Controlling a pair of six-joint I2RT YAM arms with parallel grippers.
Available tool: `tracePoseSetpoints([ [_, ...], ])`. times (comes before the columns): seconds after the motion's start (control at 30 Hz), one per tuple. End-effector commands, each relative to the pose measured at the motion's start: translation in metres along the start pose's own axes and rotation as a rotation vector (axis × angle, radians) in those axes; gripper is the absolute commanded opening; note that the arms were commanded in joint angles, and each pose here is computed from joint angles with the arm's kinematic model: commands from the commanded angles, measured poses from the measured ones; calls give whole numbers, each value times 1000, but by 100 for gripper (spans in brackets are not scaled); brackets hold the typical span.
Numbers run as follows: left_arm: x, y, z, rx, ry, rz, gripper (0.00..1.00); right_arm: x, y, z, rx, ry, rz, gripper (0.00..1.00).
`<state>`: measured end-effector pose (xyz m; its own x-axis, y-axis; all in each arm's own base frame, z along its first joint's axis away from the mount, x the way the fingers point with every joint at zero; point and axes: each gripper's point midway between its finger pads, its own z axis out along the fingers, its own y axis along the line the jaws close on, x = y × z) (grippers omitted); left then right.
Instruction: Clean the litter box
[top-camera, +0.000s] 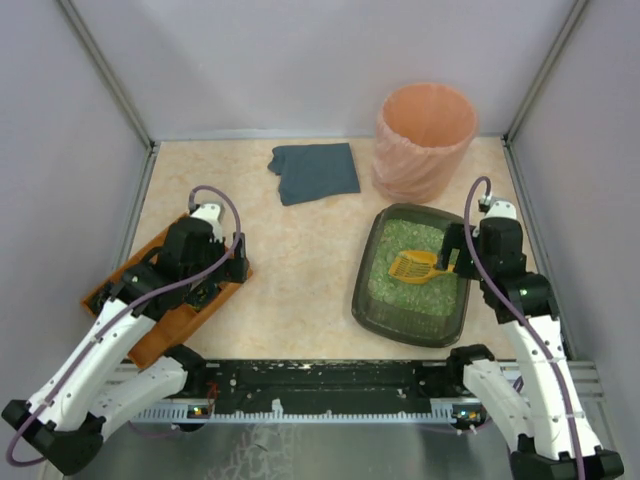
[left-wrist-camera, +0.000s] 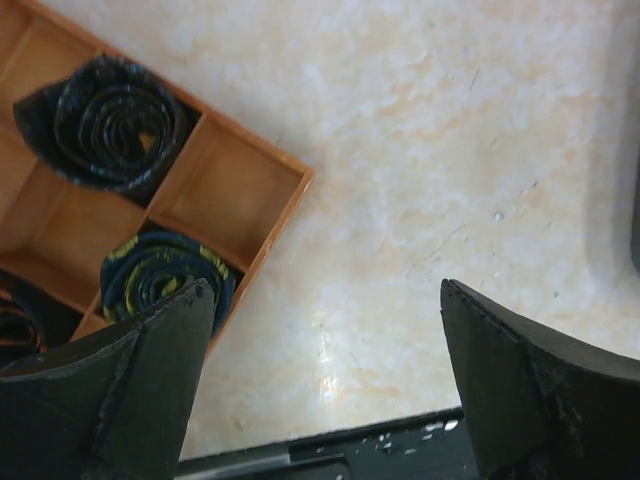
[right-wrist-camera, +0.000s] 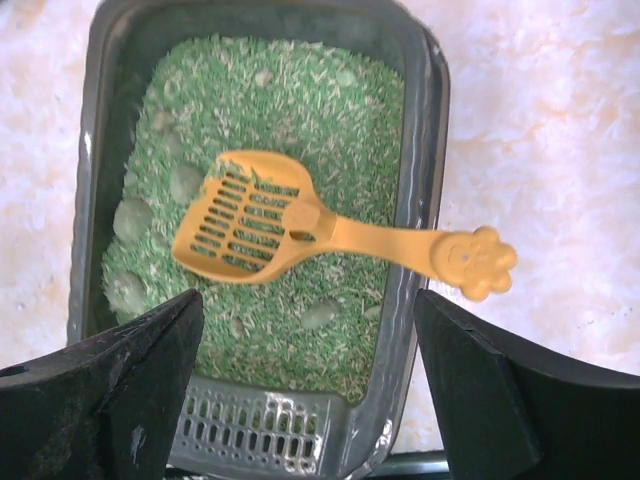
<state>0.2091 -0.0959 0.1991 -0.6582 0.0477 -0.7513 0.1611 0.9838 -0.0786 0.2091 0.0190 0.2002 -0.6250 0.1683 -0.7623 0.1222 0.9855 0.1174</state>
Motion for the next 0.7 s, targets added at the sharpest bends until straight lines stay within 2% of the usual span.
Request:
tracePoseSetpoints([
  [0.0,-56,-19,4,38,-166,-29,99,-57,0,-8,30,-153,91,87],
  [0.17,-77,-30,11,69,-221,-8,99,-73,-4,-7,61,-168,94,90],
  [0.47,-101,-51,9,178,-354,81,100,-84,28,6,-100,-83,-6,91],
  [0.67,-112,-66,9,257,-426,148,100,-94,51,29,-199,-14,-62,85],
])
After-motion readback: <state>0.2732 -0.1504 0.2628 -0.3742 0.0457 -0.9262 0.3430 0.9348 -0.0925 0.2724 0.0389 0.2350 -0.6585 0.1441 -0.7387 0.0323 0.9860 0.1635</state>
